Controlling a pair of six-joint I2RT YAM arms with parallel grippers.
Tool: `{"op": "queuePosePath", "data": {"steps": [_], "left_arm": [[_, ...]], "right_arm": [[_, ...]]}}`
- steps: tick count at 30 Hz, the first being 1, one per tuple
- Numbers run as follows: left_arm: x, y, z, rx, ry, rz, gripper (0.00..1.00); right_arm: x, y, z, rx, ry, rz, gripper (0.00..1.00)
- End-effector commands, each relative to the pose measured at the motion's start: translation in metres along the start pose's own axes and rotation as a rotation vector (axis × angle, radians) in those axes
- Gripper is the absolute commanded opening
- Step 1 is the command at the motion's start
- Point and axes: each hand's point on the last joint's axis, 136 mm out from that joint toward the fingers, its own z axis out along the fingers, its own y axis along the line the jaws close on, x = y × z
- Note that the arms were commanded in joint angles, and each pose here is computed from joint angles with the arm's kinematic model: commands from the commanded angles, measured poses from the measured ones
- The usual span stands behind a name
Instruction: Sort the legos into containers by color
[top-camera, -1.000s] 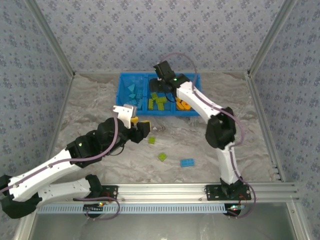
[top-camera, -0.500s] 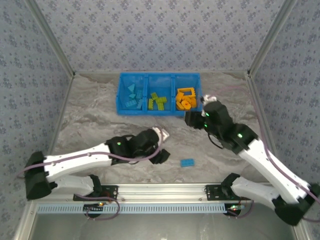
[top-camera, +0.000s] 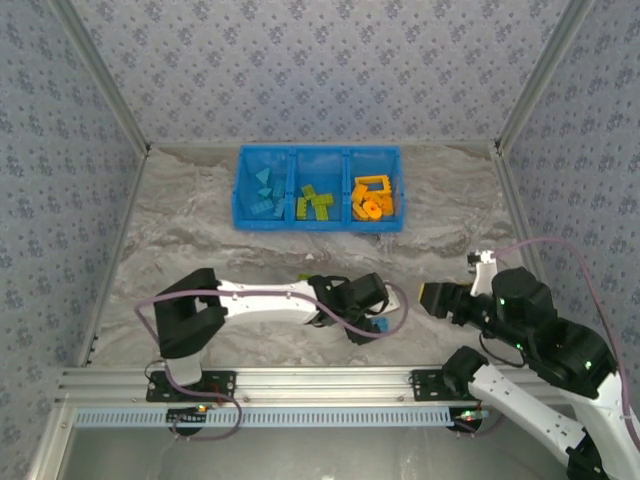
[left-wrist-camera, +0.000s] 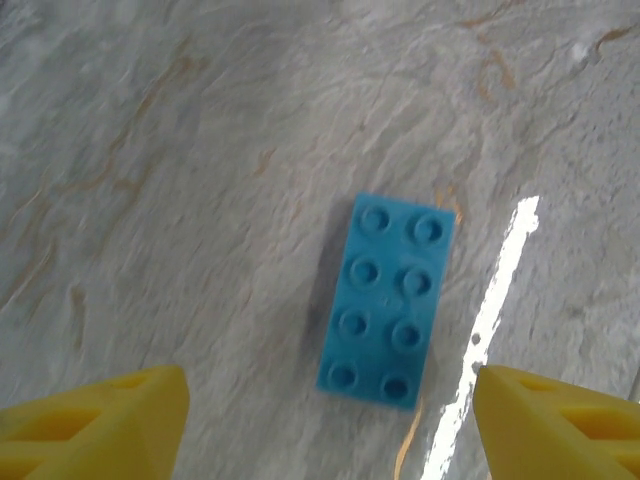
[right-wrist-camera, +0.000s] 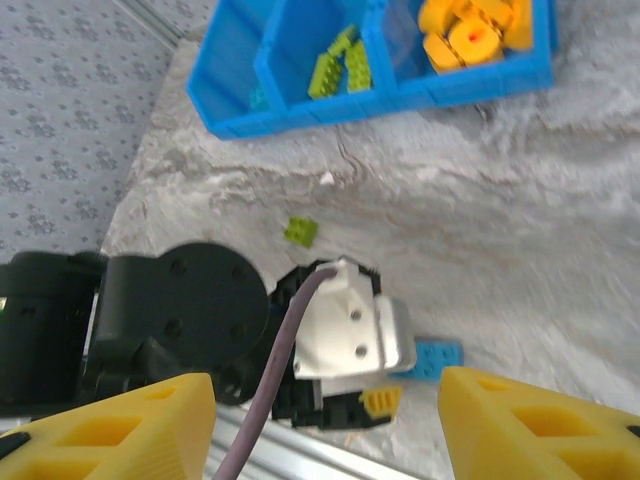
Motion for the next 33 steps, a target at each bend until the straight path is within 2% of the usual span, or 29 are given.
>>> {"op": "queuePosePath", "data": {"steps": [1, 9, 14, 16, 20, 22, 25, 28, 33], "left_arm": [[-0.019, -0.019, 0.002, 0.067, -0.027, 0.075, 0.76], [-0.010, -0.011, 0.033, 0.019, 0.060, 0.073, 0.77], [-0.007, -0.011, 0.047, 0.015, 0.085, 0.061, 0.72], [-0.006, -0.009, 0.048, 0.010, 0.087, 0.059, 0.66], [-0.007, -0.009, 0.048, 0.011, 0.087, 0.052, 0.43], [-0.007, -0.008, 0.048, 0.008, 0.085, 0.046, 0.36], [-0.010, -0.003, 0.043, -0.007, 0.065, 0.021, 0.27], [-0.016, 0.010, 0.031, -0.024, 0.025, -0.042, 0.26], [-0.027, 0.053, -0.017, -0.086, -0.081, -0.230, 0.26]], "right_arm": [[0.021, -0.015, -0.015, 0.050, 0.072, 0.063, 0.63], [0.013, -0.009, -0.013, 0.026, 0.046, 0.054, 0.63], [0.011, -0.005, -0.010, 0.013, 0.042, 0.056, 0.63], [0.011, -0.005, -0.009, 0.016, 0.043, 0.051, 0.63], [0.011, -0.005, -0.005, 0.018, 0.050, 0.044, 0.63], [0.010, -0.003, -0.003, 0.013, 0.050, 0.044, 0.63], [0.010, -0.003, -0.002, 0.007, 0.049, 0.035, 0.62], [0.010, 0.004, 0.000, -0.029, 0.054, 0.016, 0.62], [0.008, 0.033, 0.010, -0.161, 0.083, -0.045, 0.62]]}}
